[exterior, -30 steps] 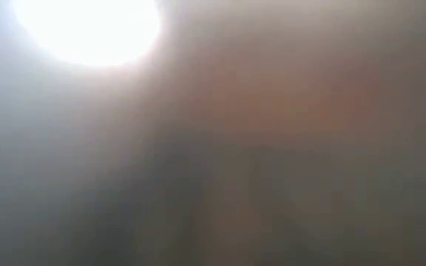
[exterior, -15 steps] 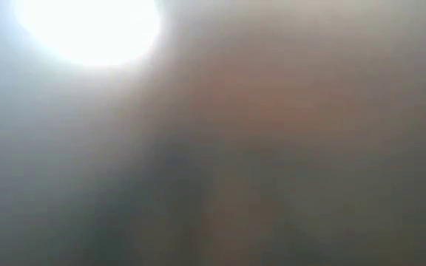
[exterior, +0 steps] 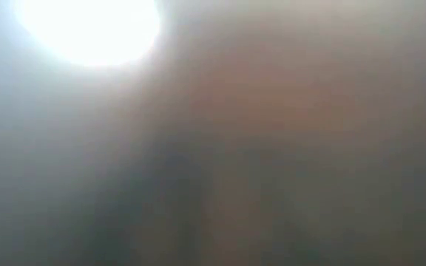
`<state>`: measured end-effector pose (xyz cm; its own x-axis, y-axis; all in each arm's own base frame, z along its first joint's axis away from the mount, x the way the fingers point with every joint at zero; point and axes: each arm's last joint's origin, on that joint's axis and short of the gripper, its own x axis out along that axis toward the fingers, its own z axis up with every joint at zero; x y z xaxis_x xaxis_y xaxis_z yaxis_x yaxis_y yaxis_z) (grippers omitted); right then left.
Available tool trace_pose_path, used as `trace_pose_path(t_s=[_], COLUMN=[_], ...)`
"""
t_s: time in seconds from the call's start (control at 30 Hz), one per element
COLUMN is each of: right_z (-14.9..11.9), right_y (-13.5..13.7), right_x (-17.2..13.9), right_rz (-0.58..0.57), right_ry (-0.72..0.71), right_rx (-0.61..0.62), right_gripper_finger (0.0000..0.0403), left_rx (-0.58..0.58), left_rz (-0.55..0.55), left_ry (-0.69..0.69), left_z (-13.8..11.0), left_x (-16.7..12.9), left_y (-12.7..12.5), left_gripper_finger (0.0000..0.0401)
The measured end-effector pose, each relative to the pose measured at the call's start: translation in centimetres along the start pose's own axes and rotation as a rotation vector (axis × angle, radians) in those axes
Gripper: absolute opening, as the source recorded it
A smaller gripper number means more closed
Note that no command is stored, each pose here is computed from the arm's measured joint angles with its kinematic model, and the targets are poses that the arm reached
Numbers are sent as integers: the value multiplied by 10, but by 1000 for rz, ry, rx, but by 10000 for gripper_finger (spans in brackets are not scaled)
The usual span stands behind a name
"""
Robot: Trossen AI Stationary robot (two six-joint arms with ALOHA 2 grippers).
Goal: Sort Maruchan noodles
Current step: Put the bottom right red noodle pack into the transparent green bin
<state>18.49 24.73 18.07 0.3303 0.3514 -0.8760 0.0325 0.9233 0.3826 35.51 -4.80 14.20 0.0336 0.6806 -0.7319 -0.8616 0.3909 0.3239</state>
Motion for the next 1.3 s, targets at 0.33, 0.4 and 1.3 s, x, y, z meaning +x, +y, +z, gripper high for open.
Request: trace_pose_path(t_s=[0.33,0.4,1.3], right_z=[4,4,-9], right_y=[-11,-8,-2], right_x=[3,0,17], right_rz=[-37,1,-89], right_ry=[-18,18,-79], right_rx=[-5,38,-116], right_gripper_finger=[146,146,146], left_rx=[-1,-1,4], left_rz=[-1,-1,-7], left_ry=[0,0,-3], left_z=[0,0,0], left_x=[0,0,0], left_y=[0,0,-1], left_gripper_finger=[75,75,75])
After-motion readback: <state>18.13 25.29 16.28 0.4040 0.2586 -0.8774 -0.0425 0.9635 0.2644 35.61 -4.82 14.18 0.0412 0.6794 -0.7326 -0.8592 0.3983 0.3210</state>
